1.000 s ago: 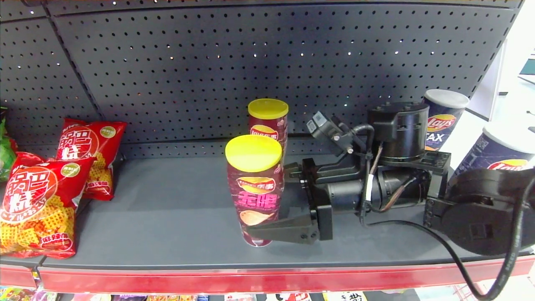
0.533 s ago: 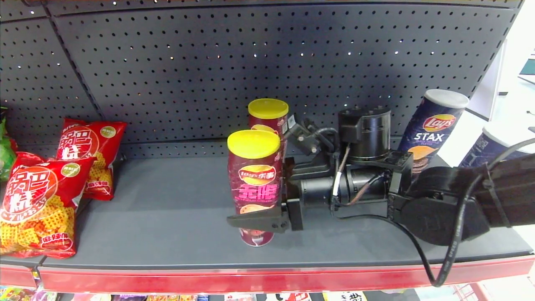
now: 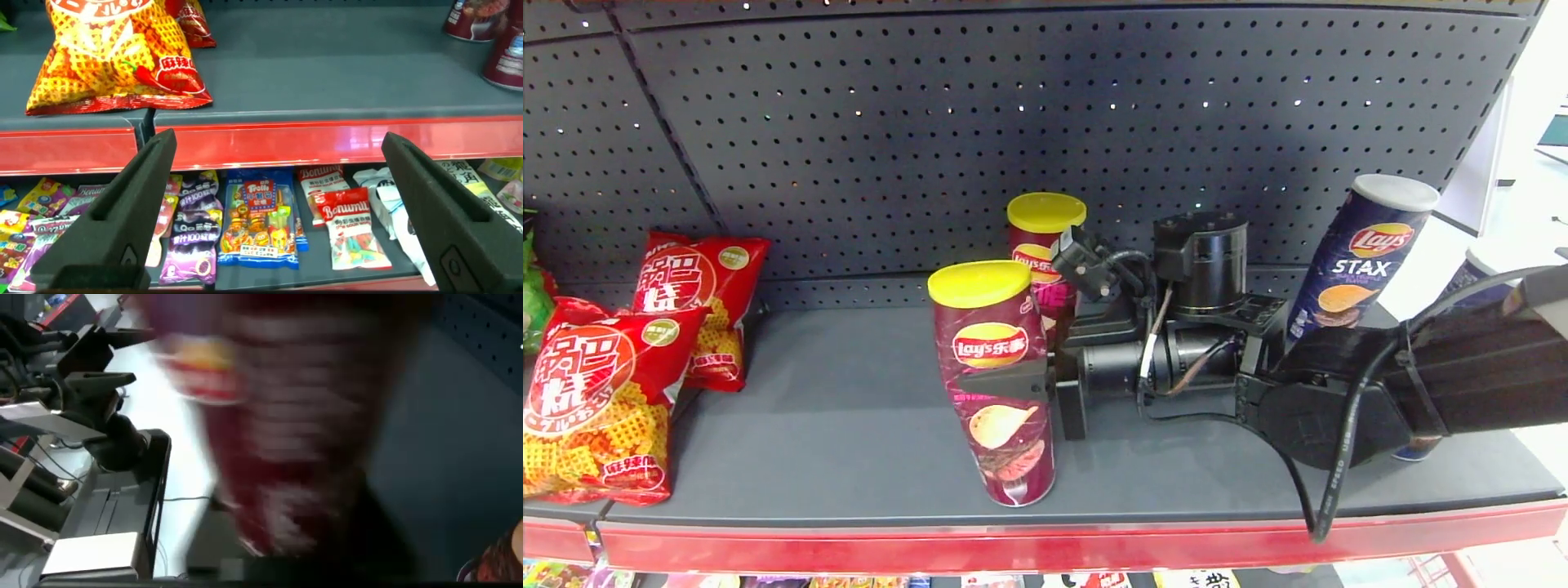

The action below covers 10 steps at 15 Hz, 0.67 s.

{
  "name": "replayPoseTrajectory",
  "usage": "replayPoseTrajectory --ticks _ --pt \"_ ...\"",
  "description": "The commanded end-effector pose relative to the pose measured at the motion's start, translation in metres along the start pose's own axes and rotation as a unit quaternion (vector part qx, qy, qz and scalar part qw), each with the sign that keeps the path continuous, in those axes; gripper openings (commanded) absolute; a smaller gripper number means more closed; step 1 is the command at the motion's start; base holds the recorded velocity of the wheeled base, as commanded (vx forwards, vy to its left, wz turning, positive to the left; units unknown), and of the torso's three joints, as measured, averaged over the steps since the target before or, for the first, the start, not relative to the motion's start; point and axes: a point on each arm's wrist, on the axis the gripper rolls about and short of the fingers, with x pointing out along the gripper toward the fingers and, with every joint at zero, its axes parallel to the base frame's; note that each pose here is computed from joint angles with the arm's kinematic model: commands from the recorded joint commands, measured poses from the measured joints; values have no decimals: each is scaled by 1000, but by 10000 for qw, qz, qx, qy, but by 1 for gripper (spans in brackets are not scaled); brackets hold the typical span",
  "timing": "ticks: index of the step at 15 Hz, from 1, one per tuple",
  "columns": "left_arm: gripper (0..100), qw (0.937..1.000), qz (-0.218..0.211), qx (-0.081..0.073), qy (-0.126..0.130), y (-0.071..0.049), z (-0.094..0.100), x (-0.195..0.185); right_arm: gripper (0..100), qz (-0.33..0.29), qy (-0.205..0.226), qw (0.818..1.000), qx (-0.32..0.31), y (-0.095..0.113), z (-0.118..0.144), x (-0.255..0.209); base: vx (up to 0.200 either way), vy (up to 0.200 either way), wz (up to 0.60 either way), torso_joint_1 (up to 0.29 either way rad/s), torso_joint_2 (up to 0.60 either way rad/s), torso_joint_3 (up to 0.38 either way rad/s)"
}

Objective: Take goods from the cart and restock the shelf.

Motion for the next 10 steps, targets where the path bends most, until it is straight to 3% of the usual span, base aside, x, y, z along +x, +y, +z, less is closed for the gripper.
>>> replayPoseTrajectory --ticks 1,10 --pt "100 10000 1 -2 3 0 0 0 0 -5 -33 10000 -30 1 3 -3 0 0 0 0 0 0" --pt "100 10000 1 -2 3 0 0 0 0 -284 -170 9994 -78 -7 2 -44 0 0 0 0 0 0"
